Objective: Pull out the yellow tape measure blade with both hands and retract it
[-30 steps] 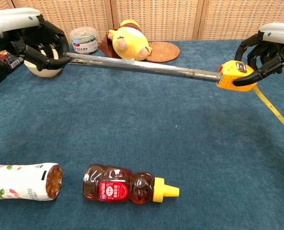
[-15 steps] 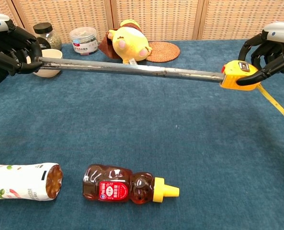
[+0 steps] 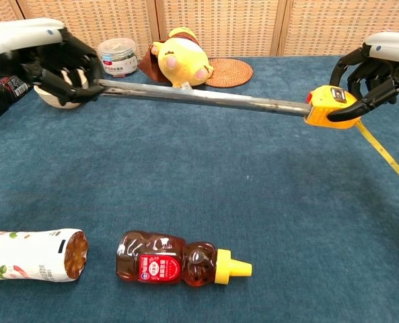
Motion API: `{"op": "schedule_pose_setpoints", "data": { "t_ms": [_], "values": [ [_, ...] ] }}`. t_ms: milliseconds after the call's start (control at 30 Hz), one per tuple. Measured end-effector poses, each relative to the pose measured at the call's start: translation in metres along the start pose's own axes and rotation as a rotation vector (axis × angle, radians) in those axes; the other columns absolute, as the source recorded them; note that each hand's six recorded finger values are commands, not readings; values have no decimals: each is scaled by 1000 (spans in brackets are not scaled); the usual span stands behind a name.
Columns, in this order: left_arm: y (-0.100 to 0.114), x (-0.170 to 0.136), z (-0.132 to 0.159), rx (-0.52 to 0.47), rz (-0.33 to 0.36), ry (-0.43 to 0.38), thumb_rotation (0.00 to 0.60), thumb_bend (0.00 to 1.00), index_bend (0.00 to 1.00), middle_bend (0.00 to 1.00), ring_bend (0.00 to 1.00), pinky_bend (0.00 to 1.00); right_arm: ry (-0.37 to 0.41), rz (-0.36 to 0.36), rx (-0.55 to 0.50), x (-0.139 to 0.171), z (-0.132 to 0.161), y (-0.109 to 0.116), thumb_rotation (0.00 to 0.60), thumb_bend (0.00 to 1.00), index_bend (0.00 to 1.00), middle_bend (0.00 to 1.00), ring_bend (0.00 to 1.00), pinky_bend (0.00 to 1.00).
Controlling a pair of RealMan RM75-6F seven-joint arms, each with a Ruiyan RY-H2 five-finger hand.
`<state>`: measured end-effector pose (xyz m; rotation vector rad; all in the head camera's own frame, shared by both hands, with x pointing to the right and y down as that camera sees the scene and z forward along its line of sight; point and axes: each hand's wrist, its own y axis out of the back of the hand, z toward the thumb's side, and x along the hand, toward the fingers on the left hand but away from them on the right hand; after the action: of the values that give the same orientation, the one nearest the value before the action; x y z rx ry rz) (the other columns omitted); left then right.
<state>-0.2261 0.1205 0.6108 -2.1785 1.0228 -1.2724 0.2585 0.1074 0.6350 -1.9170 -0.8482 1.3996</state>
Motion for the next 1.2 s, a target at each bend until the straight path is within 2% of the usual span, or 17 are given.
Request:
{"op": "schedule_pose_setpoints", "data": {
  "t_ms": [400,733,900,967,1200],
  "values": [
    [-31,37,56,-26,-47,-69,562,446,561,519,484,526,23,2,-18,-3,15,-4,378,250,584,626,705,635],
    [-53,54,93,-29,-74,-107,567,432,561,519,484,526,41,-3,-40,-6,26,-3,379,250,585,626,705,635],
    [-63,60,104,-22,-89,-112,565,362,561,519,483,526,45,-4,-44,-7,27,-3,377,250,587,627,706,636],
    [-64,61,106,-21,-90,-111,561,331,546,510,453,525,47,-5,-43,-7,28,-3,377,250,587,628,706,636],
    [-59,59,107,-18,-84,-112,563,293,418,372,300,491,46,-6,-38,-7,25,-3,378,250,588,629,706,636]
  ]
}}
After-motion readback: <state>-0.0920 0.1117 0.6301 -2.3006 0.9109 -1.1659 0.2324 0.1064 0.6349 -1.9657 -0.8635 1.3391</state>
